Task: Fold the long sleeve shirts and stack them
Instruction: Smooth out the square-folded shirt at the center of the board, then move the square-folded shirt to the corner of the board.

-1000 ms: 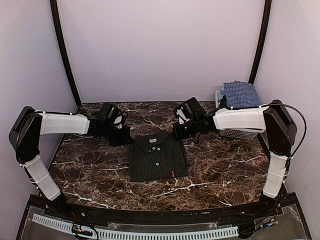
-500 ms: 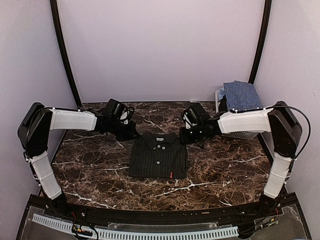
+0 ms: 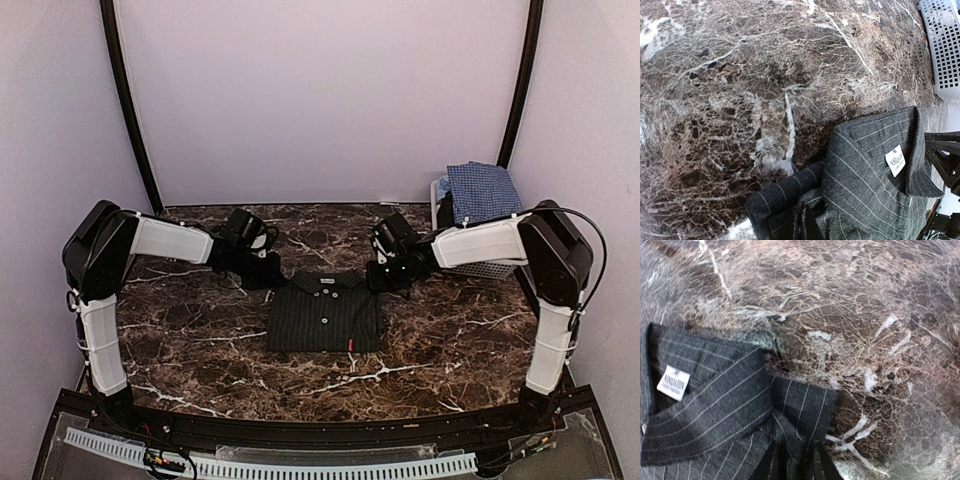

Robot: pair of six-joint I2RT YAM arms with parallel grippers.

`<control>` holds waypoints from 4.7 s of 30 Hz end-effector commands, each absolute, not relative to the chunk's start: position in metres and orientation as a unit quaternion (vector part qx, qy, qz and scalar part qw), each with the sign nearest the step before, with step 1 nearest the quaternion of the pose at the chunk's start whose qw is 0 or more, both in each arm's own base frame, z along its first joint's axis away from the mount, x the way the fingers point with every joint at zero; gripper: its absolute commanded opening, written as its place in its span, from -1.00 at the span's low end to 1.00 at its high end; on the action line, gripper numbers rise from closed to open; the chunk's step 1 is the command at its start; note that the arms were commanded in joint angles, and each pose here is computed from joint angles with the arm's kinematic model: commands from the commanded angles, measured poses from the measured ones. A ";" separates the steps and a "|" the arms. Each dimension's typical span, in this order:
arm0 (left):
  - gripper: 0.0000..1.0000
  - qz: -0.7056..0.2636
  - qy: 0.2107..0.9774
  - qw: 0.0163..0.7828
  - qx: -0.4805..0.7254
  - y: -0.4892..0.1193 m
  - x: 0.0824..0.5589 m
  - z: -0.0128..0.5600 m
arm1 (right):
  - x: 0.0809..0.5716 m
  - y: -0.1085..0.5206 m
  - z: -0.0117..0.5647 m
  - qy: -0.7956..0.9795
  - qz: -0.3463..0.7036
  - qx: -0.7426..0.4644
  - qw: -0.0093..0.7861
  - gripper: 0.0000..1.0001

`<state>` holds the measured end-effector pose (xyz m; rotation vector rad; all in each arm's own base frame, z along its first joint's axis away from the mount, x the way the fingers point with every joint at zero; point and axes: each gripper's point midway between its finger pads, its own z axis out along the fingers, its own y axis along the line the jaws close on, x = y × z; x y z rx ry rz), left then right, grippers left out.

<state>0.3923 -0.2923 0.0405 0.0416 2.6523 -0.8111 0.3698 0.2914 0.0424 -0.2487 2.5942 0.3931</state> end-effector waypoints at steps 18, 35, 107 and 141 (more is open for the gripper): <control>-0.94 -0.284 0.942 0.178 0.016 -0.291 0.393 0.040 | 0.258 0.304 0.074 0.946 0.183 -0.137 0.231 -0.40; -0.93 -0.281 0.944 0.173 0.012 -0.291 0.394 0.033 | 0.237 0.310 0.054 0.951 0.186 -0.142 0.202 -0.63; -0.33 -0.309 0.945 0.107 0.018 -0.283 0.264 0.056 | 0.303 0.269 0.058 0.936 0.243 -0.066 0.245 -0.52; -1.00 -0.179 0.978 0.104 -0.036 -0.293 0.278 0.026 | 0.298 0.258 0.285 0.781 0.335 -0.138 0.509 0.34</control>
